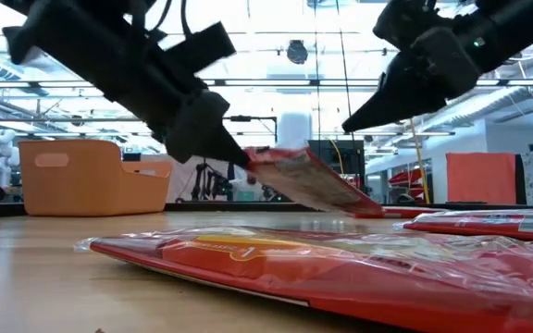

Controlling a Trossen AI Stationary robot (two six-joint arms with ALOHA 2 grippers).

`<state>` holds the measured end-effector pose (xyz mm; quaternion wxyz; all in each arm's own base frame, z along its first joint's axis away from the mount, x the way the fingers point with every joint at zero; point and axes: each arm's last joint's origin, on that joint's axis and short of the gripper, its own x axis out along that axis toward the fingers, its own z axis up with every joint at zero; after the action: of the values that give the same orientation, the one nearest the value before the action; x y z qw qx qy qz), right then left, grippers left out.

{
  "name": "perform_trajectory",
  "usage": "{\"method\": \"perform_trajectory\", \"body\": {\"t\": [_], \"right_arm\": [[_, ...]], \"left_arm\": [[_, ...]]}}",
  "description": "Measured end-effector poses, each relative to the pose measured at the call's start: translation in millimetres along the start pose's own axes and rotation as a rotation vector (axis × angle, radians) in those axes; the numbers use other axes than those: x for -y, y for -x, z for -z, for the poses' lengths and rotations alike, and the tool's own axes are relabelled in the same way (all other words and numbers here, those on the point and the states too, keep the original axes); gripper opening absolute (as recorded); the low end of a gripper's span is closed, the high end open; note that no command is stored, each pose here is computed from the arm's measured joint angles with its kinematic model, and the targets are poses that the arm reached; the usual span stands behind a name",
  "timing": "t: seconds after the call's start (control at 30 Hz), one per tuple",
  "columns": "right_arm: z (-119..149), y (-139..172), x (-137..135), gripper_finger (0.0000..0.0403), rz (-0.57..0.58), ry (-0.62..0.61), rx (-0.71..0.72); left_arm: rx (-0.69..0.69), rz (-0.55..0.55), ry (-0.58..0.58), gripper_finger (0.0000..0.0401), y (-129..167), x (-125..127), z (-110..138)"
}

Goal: Sort popcorn bags into baskets
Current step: Put the red popcorn bag into the orange bin

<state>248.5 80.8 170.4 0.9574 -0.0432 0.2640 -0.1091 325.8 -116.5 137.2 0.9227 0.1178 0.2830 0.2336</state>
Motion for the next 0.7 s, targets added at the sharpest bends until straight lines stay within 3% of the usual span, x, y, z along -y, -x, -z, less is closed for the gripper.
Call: {"method": "perform_trajectory", "body": {"t": [0.27, 0.47, 0.7], "right_arm": [[14.4, -4.6, -18.1, 0.0172, -0.031, 0.242, -0.035], [29.6, -13.3, -38.6, 0.0232, 0.083, 0.491, -0.001], [38.7, -30.4, -48.8, 0.0229, 0.219, 0.68, 0.053]], "left_arm": [[0.076, -0.042, 0.024, 0.0003, 10.2, 7.8, -5.0], [0.089, -0.037, 0.054, 0.0003, 9.7, 7.5, -7.4], [0.094, 0.021, 0.083, 0.0003, 9.4, 9.0, -9.6]]}}
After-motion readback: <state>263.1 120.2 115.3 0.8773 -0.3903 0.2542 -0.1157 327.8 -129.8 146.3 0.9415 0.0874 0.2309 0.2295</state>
